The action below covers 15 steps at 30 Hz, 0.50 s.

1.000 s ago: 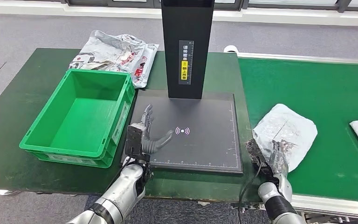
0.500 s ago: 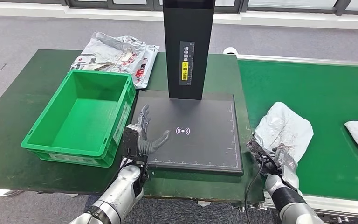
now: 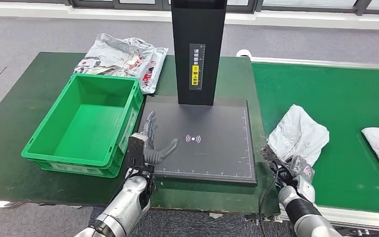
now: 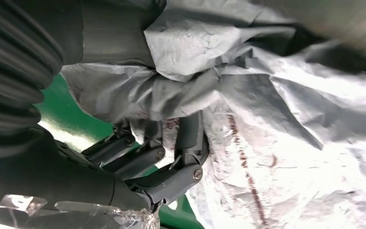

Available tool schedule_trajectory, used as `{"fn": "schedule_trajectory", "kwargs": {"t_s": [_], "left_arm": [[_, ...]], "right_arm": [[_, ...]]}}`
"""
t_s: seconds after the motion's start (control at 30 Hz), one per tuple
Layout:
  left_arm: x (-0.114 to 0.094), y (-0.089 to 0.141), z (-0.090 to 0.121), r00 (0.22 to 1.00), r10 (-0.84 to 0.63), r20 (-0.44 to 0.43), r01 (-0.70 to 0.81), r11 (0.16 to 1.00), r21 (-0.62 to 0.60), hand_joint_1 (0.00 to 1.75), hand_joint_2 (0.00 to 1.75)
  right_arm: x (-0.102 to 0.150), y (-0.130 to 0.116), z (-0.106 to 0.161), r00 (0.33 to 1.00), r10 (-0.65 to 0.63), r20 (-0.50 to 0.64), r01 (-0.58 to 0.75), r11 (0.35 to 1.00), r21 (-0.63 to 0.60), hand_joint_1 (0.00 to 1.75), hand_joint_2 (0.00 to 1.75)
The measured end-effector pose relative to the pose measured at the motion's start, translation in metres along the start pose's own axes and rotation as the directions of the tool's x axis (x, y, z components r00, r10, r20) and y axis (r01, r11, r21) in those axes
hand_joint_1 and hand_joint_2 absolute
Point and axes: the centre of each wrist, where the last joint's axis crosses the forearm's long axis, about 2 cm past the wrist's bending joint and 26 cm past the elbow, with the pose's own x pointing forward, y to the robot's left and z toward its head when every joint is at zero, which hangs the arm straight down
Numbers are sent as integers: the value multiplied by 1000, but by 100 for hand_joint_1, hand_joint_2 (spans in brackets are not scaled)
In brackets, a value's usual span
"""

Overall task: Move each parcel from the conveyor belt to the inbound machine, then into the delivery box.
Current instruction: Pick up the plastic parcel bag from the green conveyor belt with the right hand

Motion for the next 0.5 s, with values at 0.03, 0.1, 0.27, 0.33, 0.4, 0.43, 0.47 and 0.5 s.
{"fn": "schedule_trajectory", "kwargs": {"t_s": [0.03, 0.1, 0.27, 0.33, 0.4, 0.43, 0.47, 0.5], "left_arm": [[0, 0, 0, 1000, 0, 0, 0, 1000, 2, 0, 175], [0, 0, 1, 1000, -3, 1, 3, 1000, 5, 0, 175], [0, 0, 2, 1000, -14, 5, 14, 1000, 12, 0, 175], [0, 0, 1, 1000, -19, 6, 18, 1000, 14, 0, 175], [1, 0, 1, 1000, -23, 8, 23, 1000, 16, 0, 175], [1, 0, 1, 1000, -25, 10, 24, 1000, 18, 0, 175], [1, 0, 1, 1000, -26, 12, 26, 999, 19, 0, 175], [2, 0, 0, 1000, -28, 14, 28, 999, 20, 0, 175]], "right_arm": [[0, 0, 0, 1000, -5, 11, 5, 1000, -12, 175, 175], [-1, 0, 1, 998, -31, 62, 35, 997, -64, 175, 175], [14, -6, 6, 928, -131, 349, 226, 942, -248, 175, 175], [30, -14, 9, 874, -171, 455, 326, 901, -288, 175, 175], [49, -25, 17, 814, -202, 545, 419, 854, -310, 175, 175], [59, -32, 22, 782, -207, 588, 457, 832, -314, 175, 175], [70, -38, 28, 747, -205, 632, 489, 814, -315, 175, 175], [80, -44, 35, 712, -195, 675, 514, 799, -311, 175, 175]]}}
